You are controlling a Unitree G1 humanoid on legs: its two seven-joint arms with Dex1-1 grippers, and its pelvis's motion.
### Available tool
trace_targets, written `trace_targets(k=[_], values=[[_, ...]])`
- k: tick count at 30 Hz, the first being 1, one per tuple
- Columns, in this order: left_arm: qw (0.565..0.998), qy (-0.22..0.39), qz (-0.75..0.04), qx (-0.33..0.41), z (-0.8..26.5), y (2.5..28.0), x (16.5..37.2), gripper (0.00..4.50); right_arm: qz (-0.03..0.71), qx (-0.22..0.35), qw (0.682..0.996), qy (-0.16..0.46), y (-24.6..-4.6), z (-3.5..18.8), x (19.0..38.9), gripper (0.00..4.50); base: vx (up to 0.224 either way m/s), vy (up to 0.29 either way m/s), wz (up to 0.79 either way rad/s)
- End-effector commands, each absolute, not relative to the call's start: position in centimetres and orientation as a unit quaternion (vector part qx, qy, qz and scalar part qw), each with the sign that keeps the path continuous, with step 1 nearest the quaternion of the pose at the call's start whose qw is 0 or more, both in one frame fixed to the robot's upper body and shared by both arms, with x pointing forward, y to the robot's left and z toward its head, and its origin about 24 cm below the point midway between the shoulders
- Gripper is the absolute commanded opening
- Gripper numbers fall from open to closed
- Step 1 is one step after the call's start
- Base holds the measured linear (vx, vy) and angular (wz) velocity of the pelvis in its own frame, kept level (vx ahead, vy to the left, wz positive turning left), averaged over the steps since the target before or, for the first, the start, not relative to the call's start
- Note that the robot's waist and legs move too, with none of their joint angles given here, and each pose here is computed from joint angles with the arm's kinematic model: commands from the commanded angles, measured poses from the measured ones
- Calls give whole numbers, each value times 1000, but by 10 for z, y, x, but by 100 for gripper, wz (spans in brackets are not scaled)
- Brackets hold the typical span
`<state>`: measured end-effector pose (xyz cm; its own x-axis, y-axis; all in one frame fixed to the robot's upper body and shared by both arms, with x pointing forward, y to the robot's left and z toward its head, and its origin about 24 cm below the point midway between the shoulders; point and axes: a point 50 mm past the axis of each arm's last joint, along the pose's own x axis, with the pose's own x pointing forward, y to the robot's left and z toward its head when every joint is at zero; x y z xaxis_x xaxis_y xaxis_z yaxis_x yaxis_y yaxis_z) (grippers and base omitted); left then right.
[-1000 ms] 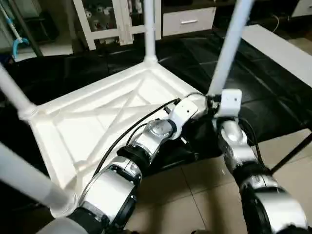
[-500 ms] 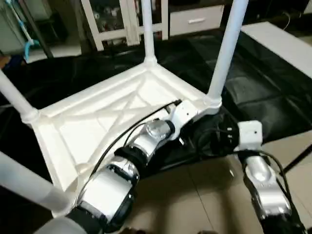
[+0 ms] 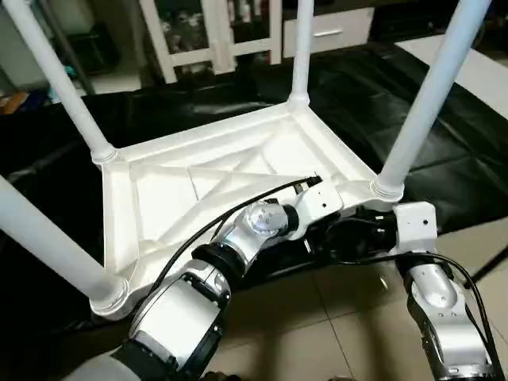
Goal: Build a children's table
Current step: Rotate leg to tighten
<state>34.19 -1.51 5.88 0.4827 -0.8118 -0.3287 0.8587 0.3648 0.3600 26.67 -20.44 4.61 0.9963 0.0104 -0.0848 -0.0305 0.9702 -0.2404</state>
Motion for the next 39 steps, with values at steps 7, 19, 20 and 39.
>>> trace_targets(k=[7,19,20,39], values=[[841,-10,-493,223,91,2,360,98,42,-130,989,59,-194,44,268,450,0,0,0],[822,28,-565,66,105,78,339,106,116,-120,985,43,-176,51,272,450,0,0,0],[810,38,-583,56,110,97,325,106,128,-119,984,38,-174,53,272,450,0,0,0],[759,294,-541,212,92,181,241,106,176,-120,976,38,-166,50,275,450,0,0,0]])
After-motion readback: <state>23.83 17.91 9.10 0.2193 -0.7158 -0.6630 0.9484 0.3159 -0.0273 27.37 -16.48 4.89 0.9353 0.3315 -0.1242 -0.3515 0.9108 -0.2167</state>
